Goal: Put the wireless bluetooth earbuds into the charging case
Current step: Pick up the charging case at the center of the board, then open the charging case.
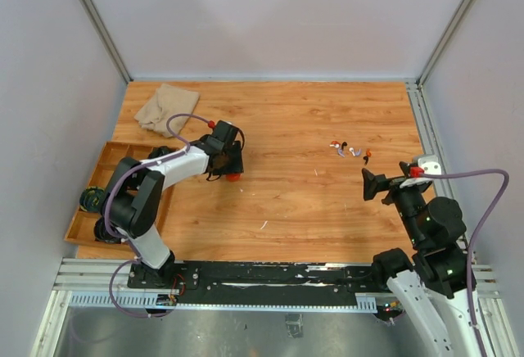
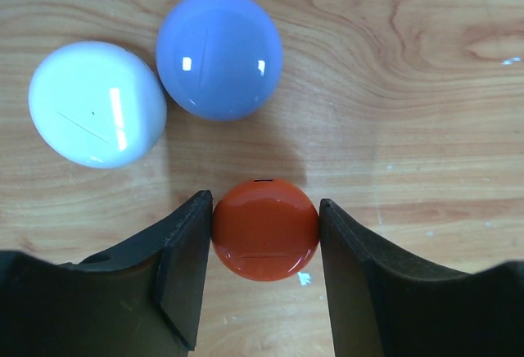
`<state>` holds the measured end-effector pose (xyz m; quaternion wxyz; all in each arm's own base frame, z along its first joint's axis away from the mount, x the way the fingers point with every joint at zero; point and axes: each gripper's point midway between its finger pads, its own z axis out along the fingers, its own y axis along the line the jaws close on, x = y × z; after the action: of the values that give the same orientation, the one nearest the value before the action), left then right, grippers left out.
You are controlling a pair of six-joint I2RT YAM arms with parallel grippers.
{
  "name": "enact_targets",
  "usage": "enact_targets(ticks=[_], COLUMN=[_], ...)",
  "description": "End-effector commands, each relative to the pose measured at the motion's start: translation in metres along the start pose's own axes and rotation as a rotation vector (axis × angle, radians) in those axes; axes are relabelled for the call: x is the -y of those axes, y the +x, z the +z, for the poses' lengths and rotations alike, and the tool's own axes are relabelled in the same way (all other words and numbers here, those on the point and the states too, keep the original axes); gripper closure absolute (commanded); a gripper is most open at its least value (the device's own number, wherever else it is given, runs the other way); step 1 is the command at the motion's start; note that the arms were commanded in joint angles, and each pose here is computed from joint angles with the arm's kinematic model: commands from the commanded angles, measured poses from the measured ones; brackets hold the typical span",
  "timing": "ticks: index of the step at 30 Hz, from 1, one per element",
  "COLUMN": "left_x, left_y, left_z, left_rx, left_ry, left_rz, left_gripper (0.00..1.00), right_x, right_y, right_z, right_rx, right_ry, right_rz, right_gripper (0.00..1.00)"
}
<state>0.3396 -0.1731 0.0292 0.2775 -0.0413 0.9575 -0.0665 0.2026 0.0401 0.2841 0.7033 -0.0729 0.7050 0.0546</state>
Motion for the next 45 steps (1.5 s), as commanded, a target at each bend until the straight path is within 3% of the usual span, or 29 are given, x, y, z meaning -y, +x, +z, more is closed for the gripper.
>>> enact_targets(ticks=[1,9,19,35,45], left_x=[0.019,0.051,0.077,0.079,0.095], left_y=[-0.004,-0.012,-0.015,-0.015,-0.028], left_z=[-0.022,-0.044,-0.071,-0.090,-0.112], left_rx=[0.006,-0.032,-0.011,0.005,0.020], left_ry=[0.090,0.224,0.411,0.544,0.660], left_rz=[-0.077,-0.196,-0.434,-0.880,-0.991], left_gripper=[0.67,0.82,0.83,0.87,0.87], right_x=[-0.014,-0.049,-0.088,-0.197,-0.252], right_y=[-0.009,0.010,0.036,0.064,0.066], right_z=[0.006,0.035,0.073,0.107,0.115], right_rx=[-0.021,-0.067,-0.107,-0.099,-0.072], right_ry=[-0.062,-0.211,-0.330,-0.462,-0.523], right_rz=[0.078,0.205,0.318,0.280,0.205], right_gripper=[0.01,0.01,0.01,0.01,0.08])
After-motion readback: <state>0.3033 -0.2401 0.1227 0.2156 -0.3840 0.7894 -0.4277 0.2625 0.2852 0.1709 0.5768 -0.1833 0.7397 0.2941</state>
